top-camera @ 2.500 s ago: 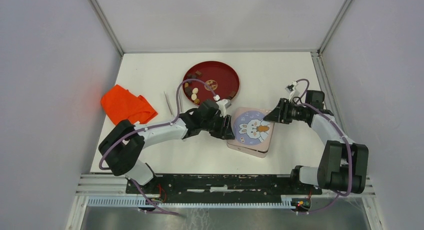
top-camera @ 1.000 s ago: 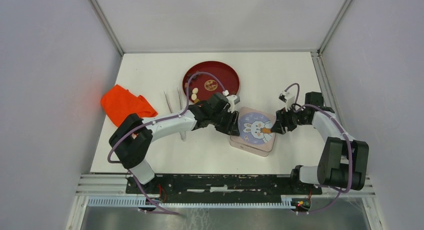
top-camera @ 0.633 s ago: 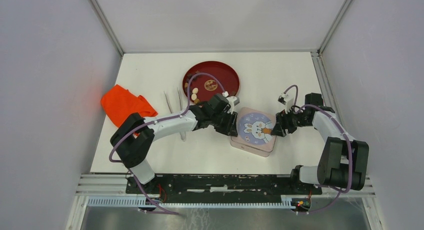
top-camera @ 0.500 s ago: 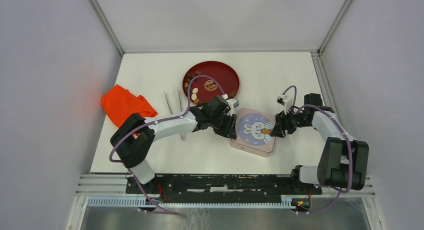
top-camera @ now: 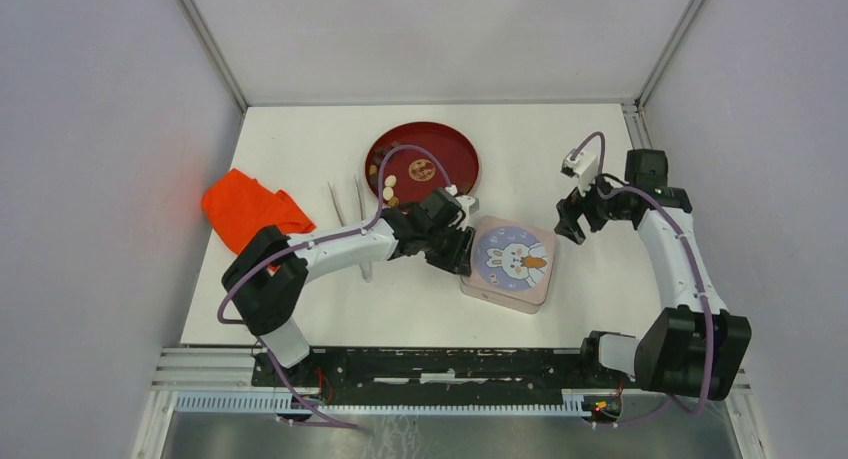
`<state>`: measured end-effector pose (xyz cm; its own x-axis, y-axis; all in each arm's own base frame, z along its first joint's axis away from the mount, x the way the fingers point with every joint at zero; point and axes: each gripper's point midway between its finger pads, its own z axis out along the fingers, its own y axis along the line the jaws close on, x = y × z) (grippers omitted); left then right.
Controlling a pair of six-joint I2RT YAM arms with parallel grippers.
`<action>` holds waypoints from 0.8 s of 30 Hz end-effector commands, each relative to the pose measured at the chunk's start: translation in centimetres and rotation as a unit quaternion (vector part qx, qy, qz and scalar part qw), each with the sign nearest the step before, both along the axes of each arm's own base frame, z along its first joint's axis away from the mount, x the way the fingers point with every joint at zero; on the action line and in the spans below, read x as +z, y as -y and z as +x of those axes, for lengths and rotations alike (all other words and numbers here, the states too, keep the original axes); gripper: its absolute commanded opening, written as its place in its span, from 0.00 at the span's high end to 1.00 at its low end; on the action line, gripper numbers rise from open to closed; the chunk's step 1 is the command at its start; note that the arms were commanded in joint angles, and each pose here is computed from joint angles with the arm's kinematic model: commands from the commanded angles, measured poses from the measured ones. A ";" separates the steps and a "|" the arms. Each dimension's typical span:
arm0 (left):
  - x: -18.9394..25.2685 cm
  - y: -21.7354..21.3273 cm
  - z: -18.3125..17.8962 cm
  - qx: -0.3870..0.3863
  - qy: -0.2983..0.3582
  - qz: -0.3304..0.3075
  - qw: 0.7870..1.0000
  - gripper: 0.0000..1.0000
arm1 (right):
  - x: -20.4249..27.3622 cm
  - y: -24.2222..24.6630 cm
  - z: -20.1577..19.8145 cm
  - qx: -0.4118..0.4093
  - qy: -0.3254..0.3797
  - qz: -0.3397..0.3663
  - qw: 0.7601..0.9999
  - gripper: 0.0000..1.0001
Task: Pack the chocolate
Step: Close the box lid on the packing box.
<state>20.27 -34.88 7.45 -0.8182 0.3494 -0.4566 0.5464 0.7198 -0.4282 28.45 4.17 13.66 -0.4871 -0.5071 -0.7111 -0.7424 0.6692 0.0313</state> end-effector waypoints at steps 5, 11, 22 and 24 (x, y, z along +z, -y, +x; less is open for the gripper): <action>7.4 0.7 3.1 0.019 0.100 -0.031 0.994 0.45 | 5.0 -3.8 0.5 0.155 0.136 0.059 0.977 0.02; 13.5 -0.9 1.6 0.041 0.160 -0.136 0.977 0.47 | 4.5 -7.7 -0.3 0.265 0.111 0.126 0.949 0.02; 7.0 -2.7 -7.4 0.037 0.064 -0.222 0.972 0.82 | -1.0 -9.1 4.2 0.187 -0.005 0.052 0.981 0.13; 5.7 -2.4 -8.4 0.040 0.057 -0.219 0.973 0.82 | -2.0 -8.7 4.5 0.178 -0.020 0.036 0.983 0.15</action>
<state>13.02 -30.93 12.91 -0.7463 0.1291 -0.6530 0.5991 0.5578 -0.5744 30.39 13.82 12.06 -0.2812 -0.5676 -0.7738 -0.9503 0.2770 0.1421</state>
